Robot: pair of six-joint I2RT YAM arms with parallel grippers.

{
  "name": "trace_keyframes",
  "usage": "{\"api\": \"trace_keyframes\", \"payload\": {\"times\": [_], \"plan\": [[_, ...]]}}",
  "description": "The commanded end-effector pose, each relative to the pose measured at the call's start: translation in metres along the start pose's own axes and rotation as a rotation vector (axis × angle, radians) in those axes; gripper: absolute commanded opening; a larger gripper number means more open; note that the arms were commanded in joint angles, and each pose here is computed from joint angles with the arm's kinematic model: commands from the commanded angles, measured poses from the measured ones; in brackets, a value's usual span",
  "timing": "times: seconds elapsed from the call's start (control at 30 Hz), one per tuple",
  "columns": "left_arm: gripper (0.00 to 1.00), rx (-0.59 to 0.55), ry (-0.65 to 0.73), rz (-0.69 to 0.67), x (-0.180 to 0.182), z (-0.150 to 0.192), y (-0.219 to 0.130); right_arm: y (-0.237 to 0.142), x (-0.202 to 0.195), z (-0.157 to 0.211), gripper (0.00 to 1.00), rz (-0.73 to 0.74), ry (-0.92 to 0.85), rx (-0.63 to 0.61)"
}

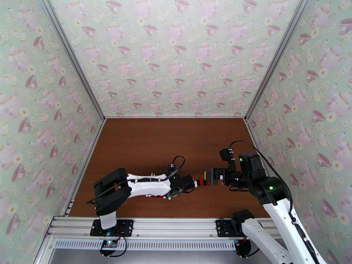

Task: Open the pen caps

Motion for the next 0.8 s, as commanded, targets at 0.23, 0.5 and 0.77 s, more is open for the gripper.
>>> {"api": "trace_keyframes", "payload": {"times": [0.23,0.5,0.77], "plan": [[0.18,-0.014,0.042,-0.068,0.009,-0.005,0.008,0.001,-0.004,0.006,1.0,0.026,0.005,0.014],[0.18,-0.022,0.038,-0.051,0.008,-0.009,0.007,0.001,-0.004,0.006,1.0,0.028,0.006,0.015],[0.24,-0.077,0.018,0.039,0.006,-0.024,-0.016,-0.001,-0.001,0.001,1.0,0.018,0.006,0.001]]}}
Point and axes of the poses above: each hand's point on the last joint's axis, 136 mm out from that joint toward the fingers, its own y axis out along the fingers, its own x axis along the line the jaws close on, z = x × y, the point moved 7 cm from there along -y, back along the fingers, and after that the axes turned 3 degrees about -y, right-handed, at the moved point
